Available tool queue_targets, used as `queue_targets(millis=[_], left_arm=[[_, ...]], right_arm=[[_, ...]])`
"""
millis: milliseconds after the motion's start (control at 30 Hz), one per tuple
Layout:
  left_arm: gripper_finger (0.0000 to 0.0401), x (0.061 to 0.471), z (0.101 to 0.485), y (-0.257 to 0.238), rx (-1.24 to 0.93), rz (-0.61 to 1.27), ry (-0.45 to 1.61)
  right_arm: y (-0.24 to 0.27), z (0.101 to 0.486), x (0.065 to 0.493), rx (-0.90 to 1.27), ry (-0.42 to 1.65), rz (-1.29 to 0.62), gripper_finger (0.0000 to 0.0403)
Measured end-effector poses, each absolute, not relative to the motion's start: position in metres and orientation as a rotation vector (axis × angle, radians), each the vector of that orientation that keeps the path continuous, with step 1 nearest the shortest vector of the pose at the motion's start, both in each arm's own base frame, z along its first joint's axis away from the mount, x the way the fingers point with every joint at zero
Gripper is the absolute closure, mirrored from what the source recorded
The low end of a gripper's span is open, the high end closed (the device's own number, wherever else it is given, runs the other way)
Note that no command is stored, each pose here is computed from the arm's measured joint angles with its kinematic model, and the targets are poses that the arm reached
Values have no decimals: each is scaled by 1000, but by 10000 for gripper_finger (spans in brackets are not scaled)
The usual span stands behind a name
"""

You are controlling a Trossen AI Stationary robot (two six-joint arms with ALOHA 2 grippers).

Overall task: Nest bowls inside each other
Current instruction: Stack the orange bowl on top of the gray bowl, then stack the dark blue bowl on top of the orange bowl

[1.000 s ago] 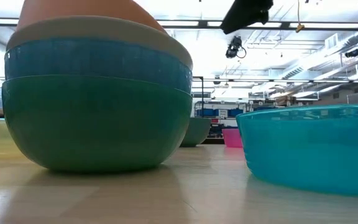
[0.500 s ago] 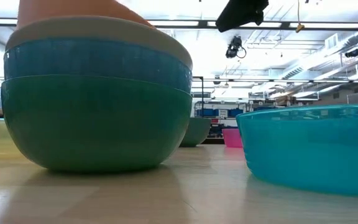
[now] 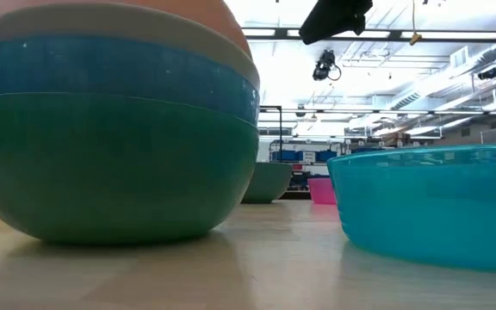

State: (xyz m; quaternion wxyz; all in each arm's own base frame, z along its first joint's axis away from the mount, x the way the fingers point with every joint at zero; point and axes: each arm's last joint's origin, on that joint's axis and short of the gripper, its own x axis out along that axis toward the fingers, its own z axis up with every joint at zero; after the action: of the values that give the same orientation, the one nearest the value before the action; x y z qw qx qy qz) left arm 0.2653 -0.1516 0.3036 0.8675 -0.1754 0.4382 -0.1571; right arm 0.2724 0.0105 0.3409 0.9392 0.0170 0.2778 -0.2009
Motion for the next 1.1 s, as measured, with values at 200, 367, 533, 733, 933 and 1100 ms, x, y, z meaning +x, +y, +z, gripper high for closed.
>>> queue_targets(millis=[200,367,533,733,933,1100], left_arm=[[272,264,279,-167,-495,-442,903],[276,259,249,-169,-550,-457,888],[277,254,222,-167,-677,-513,841],[277,257,237,-171,-739,-602,783],[277,260,271,-163,-649,-601,780],[277,254,314,-133,-418,-344,649]], right_arm=[[11,341,272,41,566,-412,282],[11,341,272,43,566,-410,282],[11,341,273,44,567,-410,282],[11,341,273,44,566,-409,282],[9,340,274,23,560,-439,282],[-2,327,294,29,577,-436,282]])
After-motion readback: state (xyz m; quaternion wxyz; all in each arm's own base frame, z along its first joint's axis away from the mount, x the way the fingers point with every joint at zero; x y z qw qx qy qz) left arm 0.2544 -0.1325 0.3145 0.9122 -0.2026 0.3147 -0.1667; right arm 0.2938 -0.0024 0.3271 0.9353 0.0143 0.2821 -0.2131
